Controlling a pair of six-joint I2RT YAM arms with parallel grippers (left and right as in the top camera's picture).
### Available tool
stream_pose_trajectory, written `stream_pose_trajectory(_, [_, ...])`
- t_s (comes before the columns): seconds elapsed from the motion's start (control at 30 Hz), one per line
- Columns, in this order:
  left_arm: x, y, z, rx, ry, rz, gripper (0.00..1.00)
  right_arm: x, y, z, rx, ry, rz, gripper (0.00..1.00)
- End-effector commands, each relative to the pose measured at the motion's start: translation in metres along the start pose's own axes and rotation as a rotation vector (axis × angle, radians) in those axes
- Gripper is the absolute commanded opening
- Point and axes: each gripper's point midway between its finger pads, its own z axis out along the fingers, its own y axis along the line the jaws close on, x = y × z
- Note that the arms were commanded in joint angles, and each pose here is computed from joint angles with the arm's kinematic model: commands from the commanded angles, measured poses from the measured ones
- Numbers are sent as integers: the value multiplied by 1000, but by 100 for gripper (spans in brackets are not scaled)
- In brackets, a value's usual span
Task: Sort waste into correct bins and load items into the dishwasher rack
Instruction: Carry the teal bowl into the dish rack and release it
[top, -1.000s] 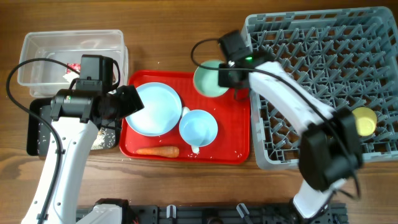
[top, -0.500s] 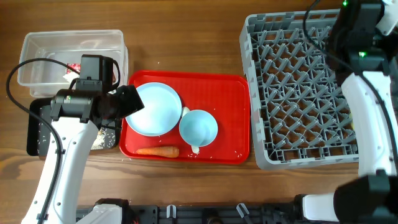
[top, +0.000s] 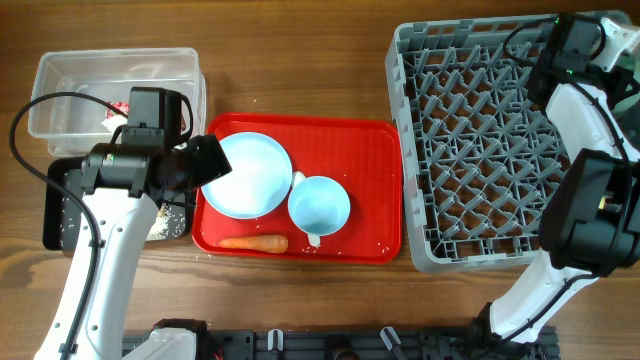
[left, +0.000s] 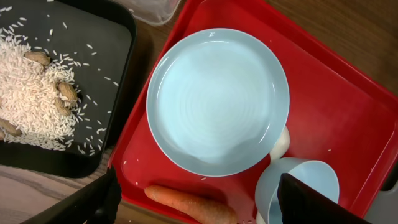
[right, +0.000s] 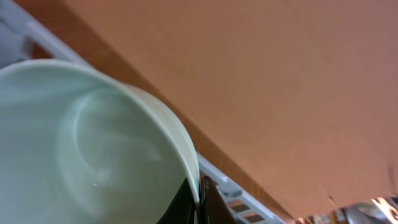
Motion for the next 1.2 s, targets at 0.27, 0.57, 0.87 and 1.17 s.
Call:
stream_pose_trajectory(0.27, [-4, 2, -4, -2, -19, -18, 82, 27, 60, -35, -257, 51, -39, 9])
stream_pose_trajectory(0.57, [-4, 2, -4, -3, -20, -17, 86, 60, 79, -72, -535, 178, -186, 39])
stream_pose_trajectory(0.87, [-4, 2, -4, -3, -20, -17, 89, -8, 17, -254, -1378, -23, -65, 63])
stream_pose_trajectory(1.17, [-4, 2, -4, -3, -20, -17, 90, 159, 73, -428, -1689, 268, -711, 66])
